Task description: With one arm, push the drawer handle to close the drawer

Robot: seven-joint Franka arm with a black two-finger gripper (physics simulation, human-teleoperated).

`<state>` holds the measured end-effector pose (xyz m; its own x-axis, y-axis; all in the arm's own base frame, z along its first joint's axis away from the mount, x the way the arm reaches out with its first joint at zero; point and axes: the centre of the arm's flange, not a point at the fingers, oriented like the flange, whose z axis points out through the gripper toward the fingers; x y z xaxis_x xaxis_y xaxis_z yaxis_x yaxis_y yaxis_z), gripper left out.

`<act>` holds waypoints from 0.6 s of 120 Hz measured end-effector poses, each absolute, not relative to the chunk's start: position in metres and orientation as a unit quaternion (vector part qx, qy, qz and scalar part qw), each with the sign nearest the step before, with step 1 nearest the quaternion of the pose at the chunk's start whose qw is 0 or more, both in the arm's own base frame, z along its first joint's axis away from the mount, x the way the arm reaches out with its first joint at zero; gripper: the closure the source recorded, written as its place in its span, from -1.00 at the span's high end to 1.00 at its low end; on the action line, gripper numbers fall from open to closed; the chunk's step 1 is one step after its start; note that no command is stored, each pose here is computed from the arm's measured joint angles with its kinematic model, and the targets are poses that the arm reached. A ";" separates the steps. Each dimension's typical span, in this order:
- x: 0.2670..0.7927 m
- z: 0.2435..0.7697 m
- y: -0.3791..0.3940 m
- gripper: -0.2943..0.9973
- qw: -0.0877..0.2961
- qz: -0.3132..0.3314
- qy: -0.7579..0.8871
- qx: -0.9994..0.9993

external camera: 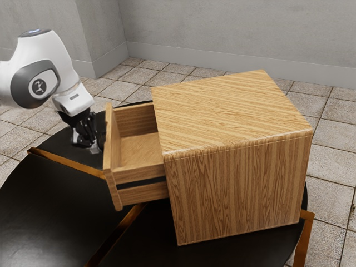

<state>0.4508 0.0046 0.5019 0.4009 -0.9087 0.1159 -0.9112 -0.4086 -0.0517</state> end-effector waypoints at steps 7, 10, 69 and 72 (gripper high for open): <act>0.458 0.502 -0.002 -0.67 0.010 0.065 -0.549 0.833; 0.462 0.503 -0.005 -0.67 0.010 0.067 -0.552 0.831; 0.502 0.501 -0.061 -0.67 0.024 0.082 -0.570 0.817; 0.503 0.501 -0.063 -0.67 0.025 0.083 -0.570 0.817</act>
<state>0.5033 -0.0627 0.5011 0.3363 -0.9272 0.1651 -0.9356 -0.3490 -0.0541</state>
